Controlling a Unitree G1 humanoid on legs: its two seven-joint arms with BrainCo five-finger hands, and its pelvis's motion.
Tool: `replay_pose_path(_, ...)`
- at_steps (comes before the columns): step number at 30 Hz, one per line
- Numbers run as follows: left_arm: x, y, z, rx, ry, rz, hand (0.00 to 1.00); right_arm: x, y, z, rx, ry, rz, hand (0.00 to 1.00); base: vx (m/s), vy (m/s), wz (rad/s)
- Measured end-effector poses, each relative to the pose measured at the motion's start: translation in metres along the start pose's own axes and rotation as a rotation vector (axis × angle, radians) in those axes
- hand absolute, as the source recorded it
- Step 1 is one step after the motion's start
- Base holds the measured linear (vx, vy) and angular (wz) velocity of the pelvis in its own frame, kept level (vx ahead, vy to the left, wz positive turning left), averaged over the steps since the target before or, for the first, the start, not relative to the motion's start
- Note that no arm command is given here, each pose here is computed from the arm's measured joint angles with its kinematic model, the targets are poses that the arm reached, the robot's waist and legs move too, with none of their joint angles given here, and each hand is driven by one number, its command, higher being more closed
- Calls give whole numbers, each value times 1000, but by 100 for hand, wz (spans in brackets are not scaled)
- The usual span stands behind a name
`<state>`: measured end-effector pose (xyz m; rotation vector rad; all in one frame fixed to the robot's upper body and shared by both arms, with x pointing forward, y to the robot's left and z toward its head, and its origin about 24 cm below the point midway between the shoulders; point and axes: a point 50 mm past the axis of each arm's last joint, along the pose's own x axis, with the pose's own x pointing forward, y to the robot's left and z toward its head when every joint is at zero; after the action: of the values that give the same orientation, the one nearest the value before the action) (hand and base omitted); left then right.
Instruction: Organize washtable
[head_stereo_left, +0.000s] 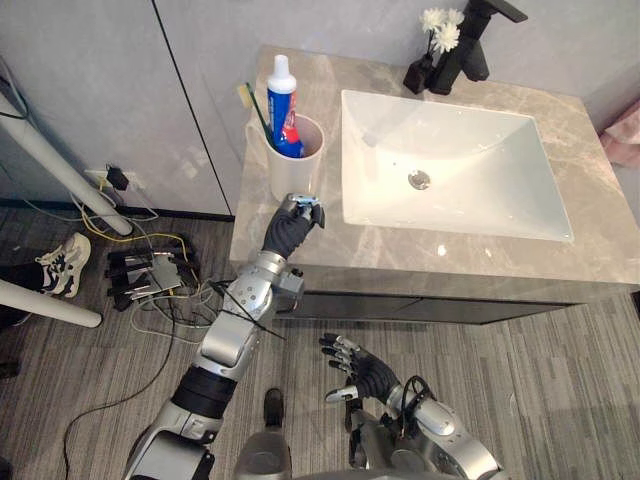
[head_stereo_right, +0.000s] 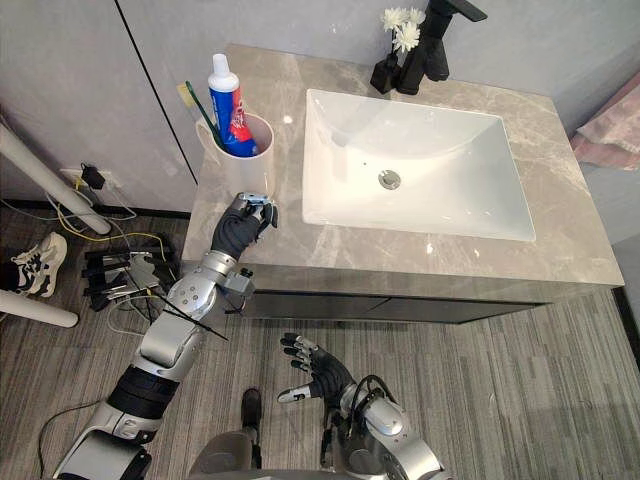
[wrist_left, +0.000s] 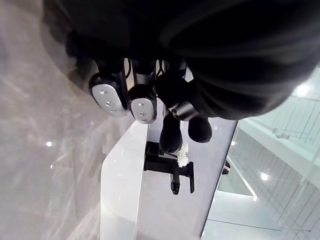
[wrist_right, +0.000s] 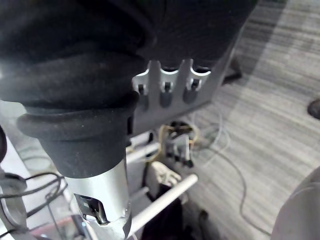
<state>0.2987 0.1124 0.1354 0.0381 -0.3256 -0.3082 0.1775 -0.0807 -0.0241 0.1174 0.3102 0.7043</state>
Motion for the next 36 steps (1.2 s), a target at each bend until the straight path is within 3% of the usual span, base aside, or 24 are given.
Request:
replay_pose_path(22,4,24,22,30,-119,77,100,-3,-9,3,-14,-7,-29,0,0,0,0)
replay_pose_path(36,14,41,41,167,-162,67,100,-3,-7,12,-50,-32,3,0,-14,0,1)
